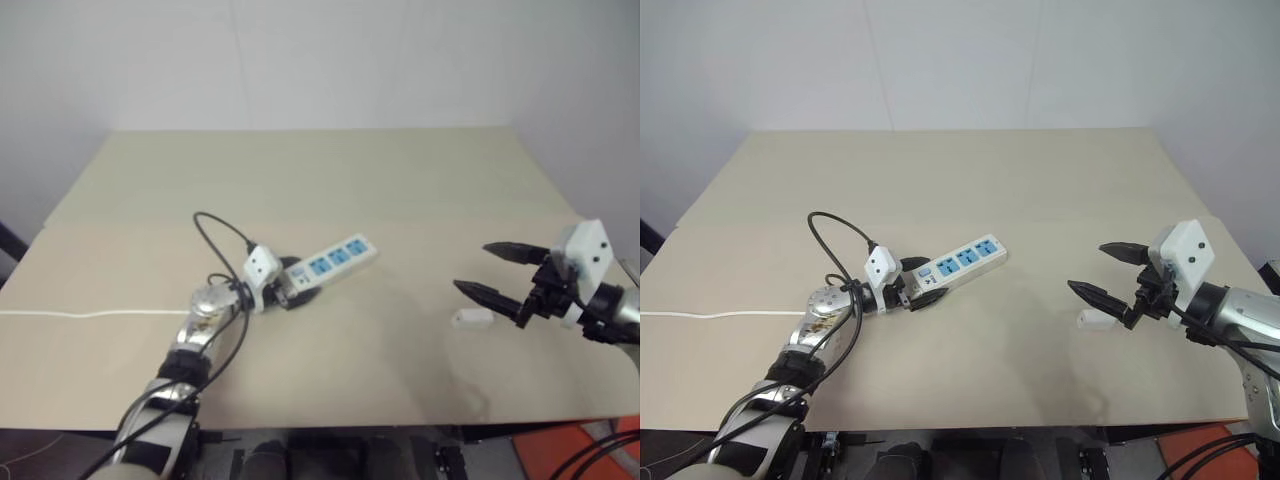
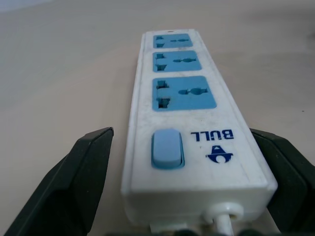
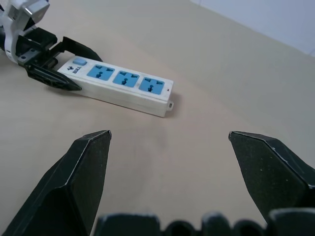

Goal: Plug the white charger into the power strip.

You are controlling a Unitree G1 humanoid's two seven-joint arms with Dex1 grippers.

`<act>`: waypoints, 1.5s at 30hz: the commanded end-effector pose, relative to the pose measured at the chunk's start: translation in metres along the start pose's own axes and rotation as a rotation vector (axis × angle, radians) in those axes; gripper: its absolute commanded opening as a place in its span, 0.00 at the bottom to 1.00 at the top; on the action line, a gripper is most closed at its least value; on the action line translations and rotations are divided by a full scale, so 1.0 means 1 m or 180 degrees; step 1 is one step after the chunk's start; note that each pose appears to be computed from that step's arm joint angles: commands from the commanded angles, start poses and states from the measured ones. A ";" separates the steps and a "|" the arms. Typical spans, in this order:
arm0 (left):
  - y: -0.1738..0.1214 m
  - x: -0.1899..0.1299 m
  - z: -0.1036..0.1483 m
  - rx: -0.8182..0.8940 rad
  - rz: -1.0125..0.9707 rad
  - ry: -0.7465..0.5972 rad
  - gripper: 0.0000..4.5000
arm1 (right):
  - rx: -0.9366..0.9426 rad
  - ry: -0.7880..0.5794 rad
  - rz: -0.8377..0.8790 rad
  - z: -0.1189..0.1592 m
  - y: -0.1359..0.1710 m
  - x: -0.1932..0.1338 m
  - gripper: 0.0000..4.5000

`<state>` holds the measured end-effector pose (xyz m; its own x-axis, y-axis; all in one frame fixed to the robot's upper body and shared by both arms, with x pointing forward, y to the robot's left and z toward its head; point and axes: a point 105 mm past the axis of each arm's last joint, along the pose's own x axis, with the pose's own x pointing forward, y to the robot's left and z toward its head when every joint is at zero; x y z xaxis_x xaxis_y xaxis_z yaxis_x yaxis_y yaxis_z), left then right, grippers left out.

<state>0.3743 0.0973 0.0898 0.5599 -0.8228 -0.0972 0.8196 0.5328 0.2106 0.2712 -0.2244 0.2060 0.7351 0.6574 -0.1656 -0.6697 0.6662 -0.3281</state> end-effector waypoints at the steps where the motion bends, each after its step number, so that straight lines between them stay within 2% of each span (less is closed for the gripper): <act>1: -0.005 0.007 -0.017 -0.0094 -0.0013 0.0164 0.99 | -0.0178 -0.0138 -0.0049 0.018 -0.001 -0.007 1.00; 6: -0.011 0.008 -0.037 -0.0291 -0.0151 0.0447 0.99 | -0.0205 -0.0166 -0.0049 0.023 0.000 -0.008 1.00; 11: -0.020 0.002 -0.044 -0.0445 -0.0313 0.0472 0.75 | -0.0229 -0.0179 -0.0059 0.026 0.000 -0.009 1.00; 16: -0.021 0.001 -0.045 -0.0478 -0.0341 0.0459 0.74 | -0.0236 -0.0179 -0.0067 0.027 -0.001 -0.009 1.00; 21: -0.028 -0.003 -0.027 -0.0232 -0.0664 0.0298 0.74 | -0.0277 -0.0148 -0.0005 0.027 -0.002 -0.007 1.00; 26: -0.045 -0.009 0.007 0.0114 -0.1191 0.0055 0.74 | -0.0354 -0.0077 0.0171 0.027 -0.002 -0.004 1.00; 28: -0.053 -0.013 0.013 0.0198 -0.1362 0.0040 0.74 | -0.0377 -0.0047 0.0251 0.026 -0.001 -0.003 1.00; 34: -0.073 -0.023 -0.001 0.0175 -0.1610 0.0210 0.74 | -0.0650 0.0370 0.0591 0.016 0.003 0.002 1.00; 45: -0.090 -0.019 -0.020 0.0067 -0.1762 0.0326 0.74 | -0.1292 0.1802 0.1139 -0.025 0.001 0.012 1.00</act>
<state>0.3018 0.0769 0.0670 0.1195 -0.9596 -0.2548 0.9839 0.0802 0.1596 0.2813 -0.2227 0.1773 0.4979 0.4937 -0.7130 -0.8653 0.2283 -0.4461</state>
